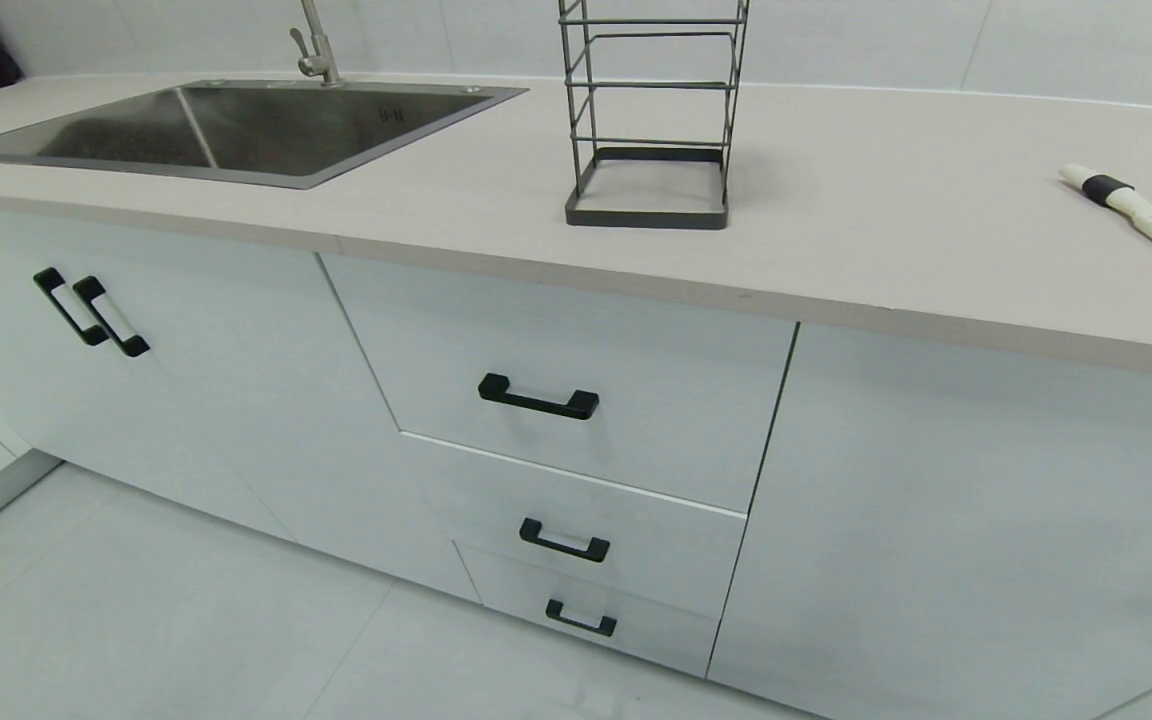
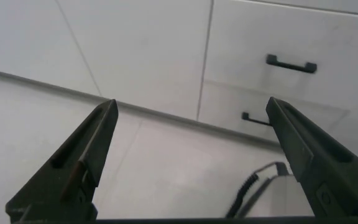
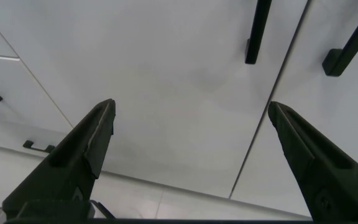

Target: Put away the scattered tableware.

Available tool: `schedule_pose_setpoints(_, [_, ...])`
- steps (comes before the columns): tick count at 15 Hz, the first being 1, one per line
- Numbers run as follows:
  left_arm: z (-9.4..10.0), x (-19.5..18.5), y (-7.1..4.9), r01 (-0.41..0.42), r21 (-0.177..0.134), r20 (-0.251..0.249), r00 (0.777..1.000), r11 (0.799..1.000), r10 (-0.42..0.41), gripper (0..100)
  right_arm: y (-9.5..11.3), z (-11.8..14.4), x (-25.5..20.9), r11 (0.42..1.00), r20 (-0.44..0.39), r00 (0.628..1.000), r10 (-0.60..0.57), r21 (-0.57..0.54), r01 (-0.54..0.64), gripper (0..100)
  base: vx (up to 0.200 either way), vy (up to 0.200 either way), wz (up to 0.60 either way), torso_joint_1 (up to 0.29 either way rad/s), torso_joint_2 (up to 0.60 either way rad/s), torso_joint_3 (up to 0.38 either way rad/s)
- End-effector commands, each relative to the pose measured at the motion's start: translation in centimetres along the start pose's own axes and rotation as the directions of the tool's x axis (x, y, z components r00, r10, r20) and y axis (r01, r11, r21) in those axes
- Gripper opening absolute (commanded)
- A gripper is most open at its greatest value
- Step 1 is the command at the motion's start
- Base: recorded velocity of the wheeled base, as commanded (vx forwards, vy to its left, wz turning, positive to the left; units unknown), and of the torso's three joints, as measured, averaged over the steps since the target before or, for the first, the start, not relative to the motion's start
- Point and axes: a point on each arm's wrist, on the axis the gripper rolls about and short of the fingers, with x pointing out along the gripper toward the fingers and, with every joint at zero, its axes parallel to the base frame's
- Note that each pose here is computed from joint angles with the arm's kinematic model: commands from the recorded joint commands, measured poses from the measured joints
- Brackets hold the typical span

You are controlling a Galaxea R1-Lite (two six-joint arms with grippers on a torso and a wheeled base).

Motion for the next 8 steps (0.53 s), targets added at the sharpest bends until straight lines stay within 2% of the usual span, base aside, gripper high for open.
schedule_pose_setpoints(1, [-0.03,-0.18,-0.01,-0.005,-0.008,0.026,1.0,1.0,0.005,100,0.0,0.0,0.01,1.0,-0.002,1.0,0.001,-0.002,-0.001,100,0.0,0.0,-0.6,0.002,0.0,0.002])
schedule_pose_setpoints(2, [-0.05,-0.18,-0.01,-0.004,-0.015,0.025,1.0,1.0,0.005,100,0.0,0.0,0.01,1.0,-0.002,1.0,0.001,0.0,-0.001,100,0.0,0.0,-0.6,0.002,0.0,0.012])
schedule_pose_setpoints(8, [-0.03,-0.18,-0.01,-0.004,-0.022,0.026,1.0,1.0,0.005,100,0.0,0.0,0.01,1.0,-0.002,1.0,0.001,0.0,-0.001,100,0.0,0.0,0.0,0.0,0.0,0.0])
